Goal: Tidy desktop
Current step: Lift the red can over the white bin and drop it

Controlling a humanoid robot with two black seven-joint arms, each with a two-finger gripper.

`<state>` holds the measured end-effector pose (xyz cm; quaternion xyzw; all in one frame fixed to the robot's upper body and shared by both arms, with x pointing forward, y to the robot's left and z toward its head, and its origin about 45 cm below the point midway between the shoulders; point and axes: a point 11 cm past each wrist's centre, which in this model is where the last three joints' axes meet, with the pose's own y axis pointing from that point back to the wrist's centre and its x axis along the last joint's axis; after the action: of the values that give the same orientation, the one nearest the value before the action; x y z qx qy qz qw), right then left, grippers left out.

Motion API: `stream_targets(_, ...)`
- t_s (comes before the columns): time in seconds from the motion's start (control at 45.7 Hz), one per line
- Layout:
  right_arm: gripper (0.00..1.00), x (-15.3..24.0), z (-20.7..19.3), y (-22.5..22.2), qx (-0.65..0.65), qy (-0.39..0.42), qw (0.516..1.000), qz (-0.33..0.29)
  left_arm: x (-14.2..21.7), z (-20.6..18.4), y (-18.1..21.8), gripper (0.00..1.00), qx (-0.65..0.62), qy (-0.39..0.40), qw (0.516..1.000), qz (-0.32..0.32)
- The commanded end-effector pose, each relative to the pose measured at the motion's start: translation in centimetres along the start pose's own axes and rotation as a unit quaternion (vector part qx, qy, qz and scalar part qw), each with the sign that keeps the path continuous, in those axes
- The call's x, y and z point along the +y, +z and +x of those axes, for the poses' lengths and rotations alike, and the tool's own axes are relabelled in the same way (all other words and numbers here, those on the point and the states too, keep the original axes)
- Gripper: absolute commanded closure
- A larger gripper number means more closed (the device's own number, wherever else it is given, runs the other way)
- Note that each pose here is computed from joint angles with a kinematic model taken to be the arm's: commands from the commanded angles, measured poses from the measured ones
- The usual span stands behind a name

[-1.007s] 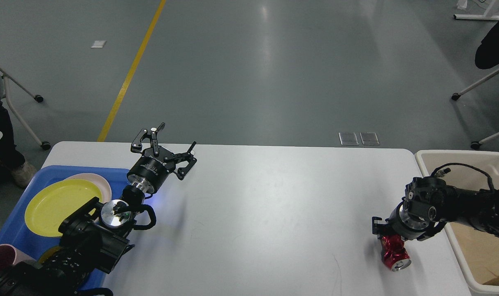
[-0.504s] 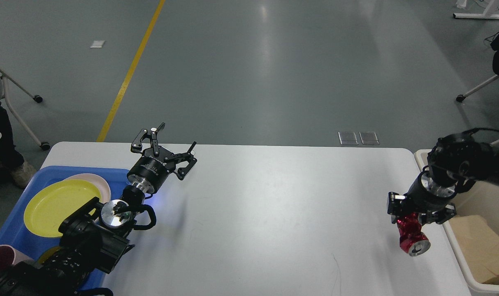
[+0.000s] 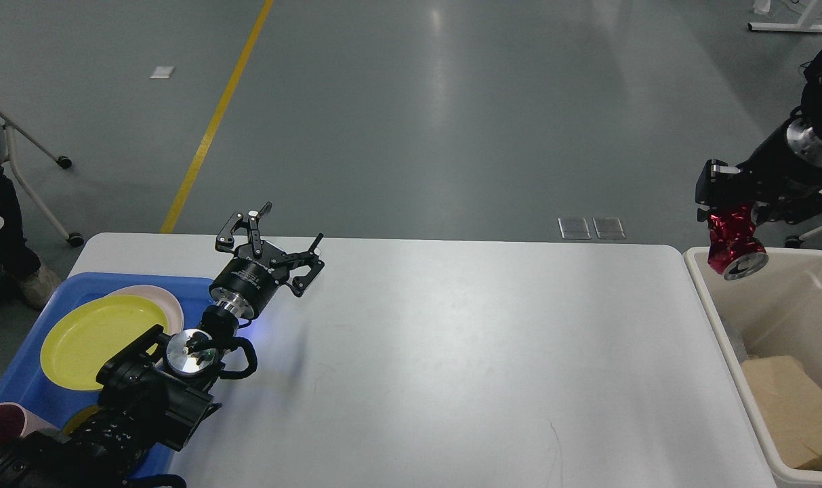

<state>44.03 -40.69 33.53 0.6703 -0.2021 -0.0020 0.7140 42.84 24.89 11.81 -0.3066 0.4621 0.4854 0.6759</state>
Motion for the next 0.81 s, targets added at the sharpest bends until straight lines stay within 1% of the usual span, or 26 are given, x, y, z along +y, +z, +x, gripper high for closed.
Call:
stream_targets(0.0, 1.0, 1.3, 0.8, -0.3, 0.002, 0.016, 1.0, 0.001, 0.0, 0.0, 0.0, 0.03, 0.0, 0.0, 1.0, 0.0)
stream_targets(0.219, 1.0, 3.5, 2.0, -0.5, 0.003, 0.042, 0.999, 0.002, 0.0, 0.0, 0.0, 0.03, 0.0, 0.0, 1.0, 0.0)
stream_targets(0.285, 1.0, 4.1, 2.4, 0.0, -0.003, 0.051, 0.999, 0.0, 0.0, 0.0, 0.0, 0.03, 0.0, 0.0, 1.0, 0.0)
stream_targets(0.438, 1.0, 4.8, 3.4, 2.7, -0.027, 0.074, 0.997, -0.026, 0.0, 0.0, 0.0, 0.03, 0.0, 0.0, 1.0, 0.0)
stream_targets(0.526, 1.0, 4.9, 3.6, 3.9, -0.056, 0.082, 0.995, -0.015, 0.0, 0.0, 0.0, 0.03, 0.0, 0.0, 1.0, 0.0)
stream_targets(0.613, 1.0, 4.0, 2.9, 6.4, -0.099, 0.073, 0.992, -0.007, 0.0, 0.0, 0.0, 0.03, 0.0, 0.0, 1.0, 0.0)
stream_targets(0.657, 1.0, 3.7, 3.1, 7.6, -0.116, 0.094, 0.989, -0.013, 0.0, 0.0, 0.0, 0.03, 0.0, 0.0, 1.0, 0.0)
stream_targets(0.788, 1.0, 3.6, 4.5, 10.5, -0.138, 0.199, 0.969, -0.053, 0.0, 0.0, 0.0, 0.03, 0.0, 0.0, 1.0, 0.0)
